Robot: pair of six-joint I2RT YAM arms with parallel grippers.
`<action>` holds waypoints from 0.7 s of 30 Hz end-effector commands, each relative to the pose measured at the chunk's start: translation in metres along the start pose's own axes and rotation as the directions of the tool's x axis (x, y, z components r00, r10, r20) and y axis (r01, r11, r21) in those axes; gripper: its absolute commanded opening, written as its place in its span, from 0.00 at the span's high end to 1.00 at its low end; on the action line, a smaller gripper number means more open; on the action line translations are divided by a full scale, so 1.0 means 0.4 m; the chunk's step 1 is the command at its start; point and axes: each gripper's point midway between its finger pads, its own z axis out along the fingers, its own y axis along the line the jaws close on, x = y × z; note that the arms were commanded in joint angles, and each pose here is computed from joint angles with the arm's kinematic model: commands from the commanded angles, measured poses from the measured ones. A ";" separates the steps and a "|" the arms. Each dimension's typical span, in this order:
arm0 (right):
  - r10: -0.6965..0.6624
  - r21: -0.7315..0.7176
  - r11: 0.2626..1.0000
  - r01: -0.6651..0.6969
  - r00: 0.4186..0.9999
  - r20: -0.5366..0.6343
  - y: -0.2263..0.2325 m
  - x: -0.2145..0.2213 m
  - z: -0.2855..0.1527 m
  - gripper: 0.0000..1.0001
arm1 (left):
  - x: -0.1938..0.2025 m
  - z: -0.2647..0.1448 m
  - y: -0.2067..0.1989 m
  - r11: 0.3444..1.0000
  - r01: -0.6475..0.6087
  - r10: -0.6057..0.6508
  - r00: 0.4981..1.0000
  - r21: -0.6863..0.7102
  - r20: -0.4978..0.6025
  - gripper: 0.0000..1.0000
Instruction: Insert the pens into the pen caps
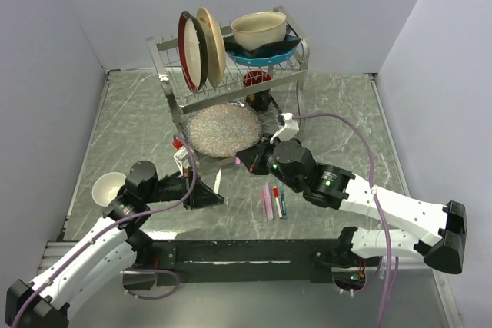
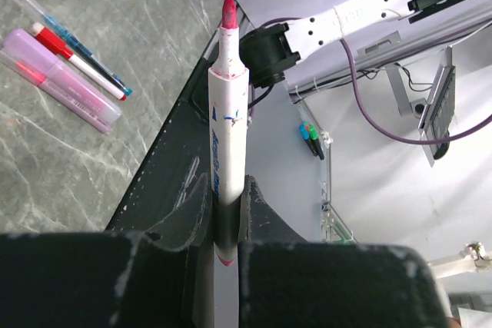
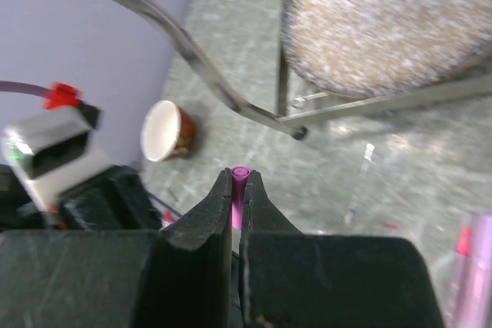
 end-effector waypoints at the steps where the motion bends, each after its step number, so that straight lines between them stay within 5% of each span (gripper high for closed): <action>1: 0.094 -0.136 0.987 -0.080 0.991 0.100 0.101 -0.086 -0.004 1.00 | -0.003 -0.002 -0.035 0.997 -0.038 0.038 0.999 0.067 0.001 0.99; 21: 0.110 -0.176 0.979 -0.102 0.993 0.035 0.148 -0.034 0.024 1.00 | -0.009 -0.004 -0.030 0.998 -0.043 0.042 0.999 0.048 0.023 0.99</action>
